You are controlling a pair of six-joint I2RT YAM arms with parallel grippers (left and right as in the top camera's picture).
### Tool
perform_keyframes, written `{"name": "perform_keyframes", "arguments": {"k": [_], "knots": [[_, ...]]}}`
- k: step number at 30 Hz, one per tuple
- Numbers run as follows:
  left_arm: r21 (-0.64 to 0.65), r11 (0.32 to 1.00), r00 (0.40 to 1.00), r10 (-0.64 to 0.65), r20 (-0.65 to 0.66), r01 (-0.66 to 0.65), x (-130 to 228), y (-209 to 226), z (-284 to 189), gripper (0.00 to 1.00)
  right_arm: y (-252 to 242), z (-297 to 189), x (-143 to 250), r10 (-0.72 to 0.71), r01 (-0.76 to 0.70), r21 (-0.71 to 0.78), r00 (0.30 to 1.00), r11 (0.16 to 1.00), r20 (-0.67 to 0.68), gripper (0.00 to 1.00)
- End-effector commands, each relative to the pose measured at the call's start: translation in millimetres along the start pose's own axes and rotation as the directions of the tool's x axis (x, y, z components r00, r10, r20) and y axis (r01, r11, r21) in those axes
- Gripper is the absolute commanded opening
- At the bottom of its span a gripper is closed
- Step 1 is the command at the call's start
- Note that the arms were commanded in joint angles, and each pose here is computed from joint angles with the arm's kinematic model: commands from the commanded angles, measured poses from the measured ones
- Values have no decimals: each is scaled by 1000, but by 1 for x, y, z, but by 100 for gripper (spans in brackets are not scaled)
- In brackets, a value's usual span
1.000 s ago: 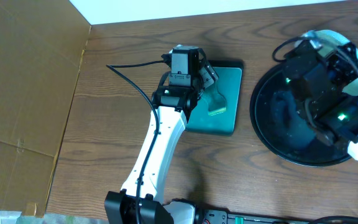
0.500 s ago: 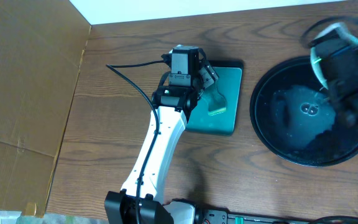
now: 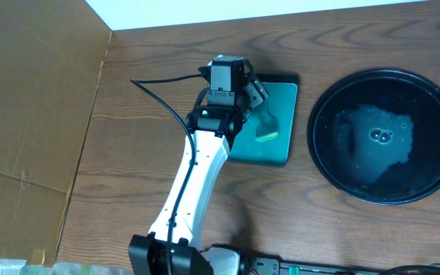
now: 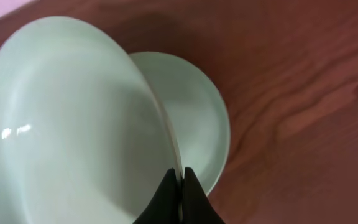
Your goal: Clean dirty plates on tray and stack at the side
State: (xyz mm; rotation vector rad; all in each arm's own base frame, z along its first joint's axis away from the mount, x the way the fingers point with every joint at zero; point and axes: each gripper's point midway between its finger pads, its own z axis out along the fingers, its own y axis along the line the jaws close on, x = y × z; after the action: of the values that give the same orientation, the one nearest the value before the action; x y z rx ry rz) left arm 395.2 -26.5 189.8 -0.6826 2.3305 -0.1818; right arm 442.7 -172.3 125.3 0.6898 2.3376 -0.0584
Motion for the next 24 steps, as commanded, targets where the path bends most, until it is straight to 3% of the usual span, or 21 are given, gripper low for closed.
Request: {"name": "perform_keyframes", "arguments": {"k": [1, 6, 9, 12, 19, 21, 24], "knots": [[-6, 1000, 1000, -2, 11, 2, -4, 1, -1, 80, -11, 33, 10, 128, -130, -46, 991, 990, -48, 2], [-6, 1000, 1000, -2, 11, 2, -4, 1, -1, 80, -20, 56, 10, 169, -170, -42, 985, 985, -33, 2], [-6, 1000, 1000, -2, 11, 2, -4, 1, -1, 80, -21, 54, 6, 168, -169, -39, 986, 985, -17, 24], [-6, 1000, 1000, -2, 11, 2, -4, 1, -1, 80, -22, 41, -5, 171, -170, -45, 985, 984, 13, 18], [-6, 1000, 1000, -2, 11, 2, -4, 1, -1, 80, -13, -28, -38, 168, -160, -76, 980, 984, 110, 86], [-6, 1000, 1000, -2, 11, 2, -4, 1, -1, 80, -10, -63, -41, 182, -173, -83, 976, 981, 121, 97], [-6, 1000, 1000, -2, 11, 2, -4, 1, -1, 80, -9, -107, -29, 224, -217, -79, 970, 973, 93, 99]]}}
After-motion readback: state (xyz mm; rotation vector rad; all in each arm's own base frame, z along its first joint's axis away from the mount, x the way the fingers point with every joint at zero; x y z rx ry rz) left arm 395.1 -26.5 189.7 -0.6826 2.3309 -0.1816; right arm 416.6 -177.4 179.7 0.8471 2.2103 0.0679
